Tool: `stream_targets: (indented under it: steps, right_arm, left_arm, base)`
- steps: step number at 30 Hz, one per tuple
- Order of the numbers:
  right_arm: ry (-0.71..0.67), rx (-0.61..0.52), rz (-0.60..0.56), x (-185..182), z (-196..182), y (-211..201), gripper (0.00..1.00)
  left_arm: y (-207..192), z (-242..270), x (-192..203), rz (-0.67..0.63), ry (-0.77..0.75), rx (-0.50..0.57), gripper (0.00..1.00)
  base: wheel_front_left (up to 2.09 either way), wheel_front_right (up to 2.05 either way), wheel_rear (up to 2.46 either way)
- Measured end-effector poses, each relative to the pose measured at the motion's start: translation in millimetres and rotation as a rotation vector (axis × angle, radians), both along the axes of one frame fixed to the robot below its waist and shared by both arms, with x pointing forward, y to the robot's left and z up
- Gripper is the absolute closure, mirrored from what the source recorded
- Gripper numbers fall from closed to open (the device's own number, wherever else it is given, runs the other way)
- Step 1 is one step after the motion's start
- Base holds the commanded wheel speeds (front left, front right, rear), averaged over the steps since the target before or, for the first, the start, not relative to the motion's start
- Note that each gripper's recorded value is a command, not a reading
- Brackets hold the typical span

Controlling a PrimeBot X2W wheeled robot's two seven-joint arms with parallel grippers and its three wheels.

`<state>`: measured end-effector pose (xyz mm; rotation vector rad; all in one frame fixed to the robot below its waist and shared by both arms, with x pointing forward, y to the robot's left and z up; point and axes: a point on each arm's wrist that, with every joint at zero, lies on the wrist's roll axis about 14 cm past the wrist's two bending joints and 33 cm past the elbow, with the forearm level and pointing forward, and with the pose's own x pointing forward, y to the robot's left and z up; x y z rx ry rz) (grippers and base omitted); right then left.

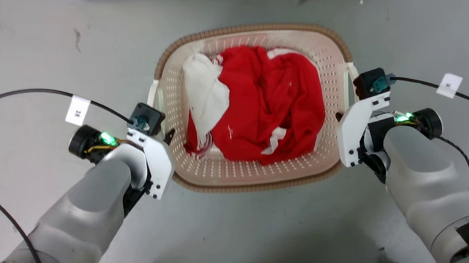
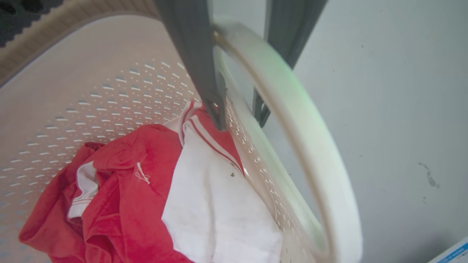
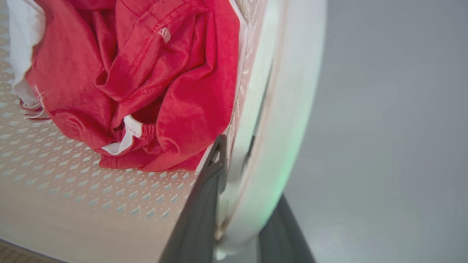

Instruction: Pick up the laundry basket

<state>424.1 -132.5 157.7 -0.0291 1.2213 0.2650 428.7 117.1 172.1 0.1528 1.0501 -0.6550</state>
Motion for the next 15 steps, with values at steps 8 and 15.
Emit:
stream_targets:
  steps: [8, 15]
  right_arm:
    - [0.062, -0.063, 0.069, -12, 38, -6, 1.0]
    - [0.075, -0.092, 0.076, -19, 82, -9, 1.0]
  left_arm:
    - [-4, 41, -18, -0.023, 0.042, 0.003, 1.0]
    - [-6, 84, -32, -0.056, 0.025, 0.018, 1.0]
  base:
    - [0.0, 0.0, 0.0]
    - [0.0, 0.0, 0.0]
